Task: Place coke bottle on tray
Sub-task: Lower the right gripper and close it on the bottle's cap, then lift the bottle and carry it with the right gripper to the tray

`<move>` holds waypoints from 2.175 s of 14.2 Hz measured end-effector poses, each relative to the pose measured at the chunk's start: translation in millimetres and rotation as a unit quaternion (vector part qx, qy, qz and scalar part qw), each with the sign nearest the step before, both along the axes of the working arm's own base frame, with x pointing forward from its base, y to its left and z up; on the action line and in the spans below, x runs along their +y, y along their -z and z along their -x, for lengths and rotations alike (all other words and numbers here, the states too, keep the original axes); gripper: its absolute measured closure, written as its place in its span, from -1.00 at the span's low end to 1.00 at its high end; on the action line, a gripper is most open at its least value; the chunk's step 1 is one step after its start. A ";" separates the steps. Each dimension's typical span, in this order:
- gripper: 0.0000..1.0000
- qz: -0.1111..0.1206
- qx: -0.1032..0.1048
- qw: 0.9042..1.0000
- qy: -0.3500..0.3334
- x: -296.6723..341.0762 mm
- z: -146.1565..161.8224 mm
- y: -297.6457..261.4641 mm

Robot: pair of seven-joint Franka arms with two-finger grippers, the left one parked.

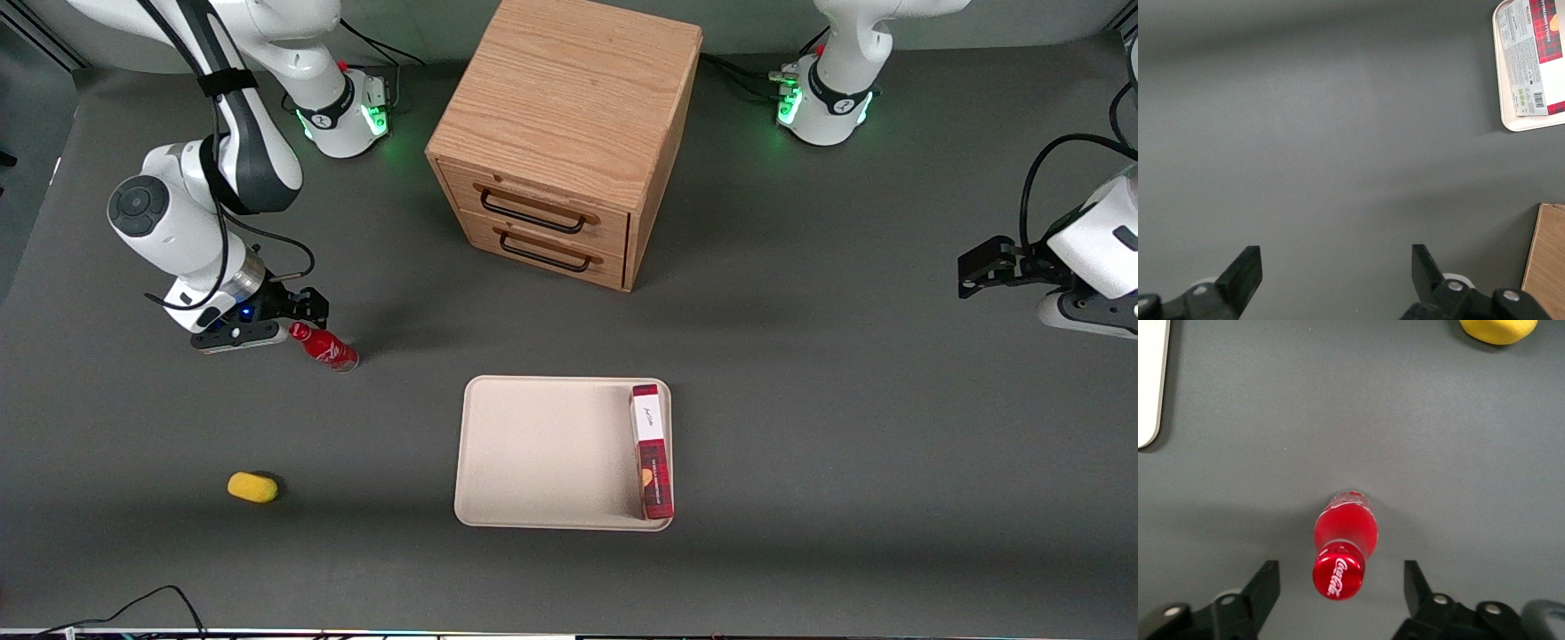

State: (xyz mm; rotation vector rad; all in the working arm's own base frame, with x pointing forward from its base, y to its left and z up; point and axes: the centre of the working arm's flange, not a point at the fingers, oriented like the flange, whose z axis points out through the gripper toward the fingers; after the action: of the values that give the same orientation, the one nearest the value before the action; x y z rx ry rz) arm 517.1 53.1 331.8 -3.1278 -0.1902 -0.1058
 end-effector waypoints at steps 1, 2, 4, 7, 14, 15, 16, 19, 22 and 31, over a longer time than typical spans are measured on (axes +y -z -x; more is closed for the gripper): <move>-0.34 0.000 0.000 1.000 0.000 0.0 -0.1 0.2; -0.12 0.000 -0.001 1.000 0.000 0.0 -0.2 0.4; 0.34 0.000 -0.001 1.000 0.000 0.0 -0.3 0.5; 0.37 0.000 -0.002 1.000 0.000 0.2 -0.7 -0.1; 0.37 0.009 0.057 0.998 0.002 4.8 -28.4 -177.2; 0.37 0.010 0.060 0.998 0.003 4.9 -27.1 -211.9; 0.37 0.010 0.059 0.998 0.003 4.9 -24.6 -241.1; 0.37 0.007 0.040 0.999 0.008 6.8 -21.4 -299.1; 0.37 0.002 0.031 0.999 0.018 23.6 -42.4 -306.4; 0.37 -0.041 -0.007 0.999 -0.032 207.0 -152.4 -143.8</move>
State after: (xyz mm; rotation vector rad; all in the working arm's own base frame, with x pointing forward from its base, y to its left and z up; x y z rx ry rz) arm 669.5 260.1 475.5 -3.0372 -0.2780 -0.1306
